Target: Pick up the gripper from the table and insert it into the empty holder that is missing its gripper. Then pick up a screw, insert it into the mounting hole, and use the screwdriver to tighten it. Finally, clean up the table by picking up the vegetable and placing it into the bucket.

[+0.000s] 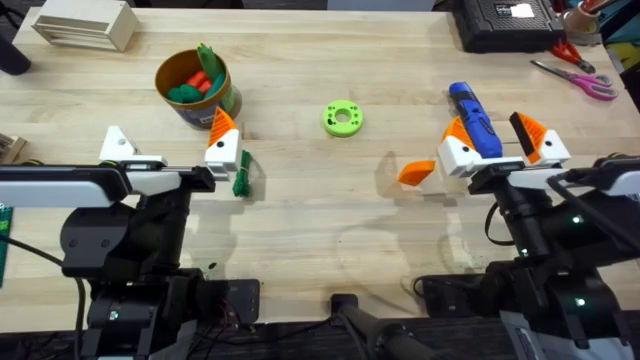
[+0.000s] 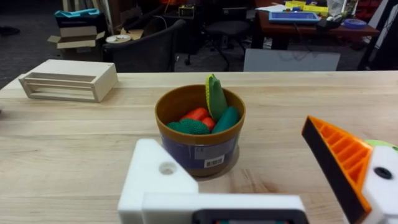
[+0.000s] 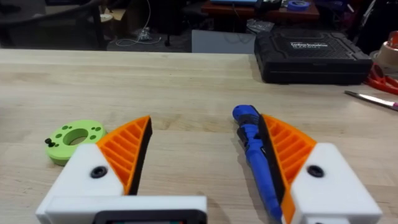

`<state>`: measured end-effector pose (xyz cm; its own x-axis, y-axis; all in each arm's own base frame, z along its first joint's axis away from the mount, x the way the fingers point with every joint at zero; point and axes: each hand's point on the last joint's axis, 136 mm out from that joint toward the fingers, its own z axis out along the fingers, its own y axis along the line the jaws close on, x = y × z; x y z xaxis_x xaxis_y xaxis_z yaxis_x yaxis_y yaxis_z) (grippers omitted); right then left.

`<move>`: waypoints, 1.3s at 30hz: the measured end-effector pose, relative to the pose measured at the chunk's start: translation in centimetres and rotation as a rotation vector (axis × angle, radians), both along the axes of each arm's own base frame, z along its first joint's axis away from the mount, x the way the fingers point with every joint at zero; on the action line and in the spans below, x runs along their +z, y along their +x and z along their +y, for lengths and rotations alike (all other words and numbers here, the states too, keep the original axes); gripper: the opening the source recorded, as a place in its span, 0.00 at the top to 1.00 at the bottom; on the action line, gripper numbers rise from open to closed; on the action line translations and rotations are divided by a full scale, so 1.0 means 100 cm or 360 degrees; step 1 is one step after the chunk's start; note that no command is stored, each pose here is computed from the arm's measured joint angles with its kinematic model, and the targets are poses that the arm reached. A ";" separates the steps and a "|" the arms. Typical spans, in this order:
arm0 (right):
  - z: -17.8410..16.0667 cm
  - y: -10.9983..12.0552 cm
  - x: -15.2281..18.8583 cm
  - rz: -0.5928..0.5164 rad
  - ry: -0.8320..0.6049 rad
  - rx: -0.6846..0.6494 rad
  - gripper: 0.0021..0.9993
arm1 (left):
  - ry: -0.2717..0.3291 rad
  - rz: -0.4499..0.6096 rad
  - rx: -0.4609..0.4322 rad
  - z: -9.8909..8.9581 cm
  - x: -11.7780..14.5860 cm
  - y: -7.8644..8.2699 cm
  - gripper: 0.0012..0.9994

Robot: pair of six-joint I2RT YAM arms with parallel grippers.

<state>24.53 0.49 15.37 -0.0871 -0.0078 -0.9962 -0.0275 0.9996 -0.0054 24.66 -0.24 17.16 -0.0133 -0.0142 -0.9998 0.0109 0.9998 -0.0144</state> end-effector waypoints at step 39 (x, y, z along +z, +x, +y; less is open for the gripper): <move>0.005 -0.056 0.088 0.0513 0.0209 -0.0003 0.01 | -0.0204 0.1402 -0.0406 -0.047 0.009 -0.033 0.01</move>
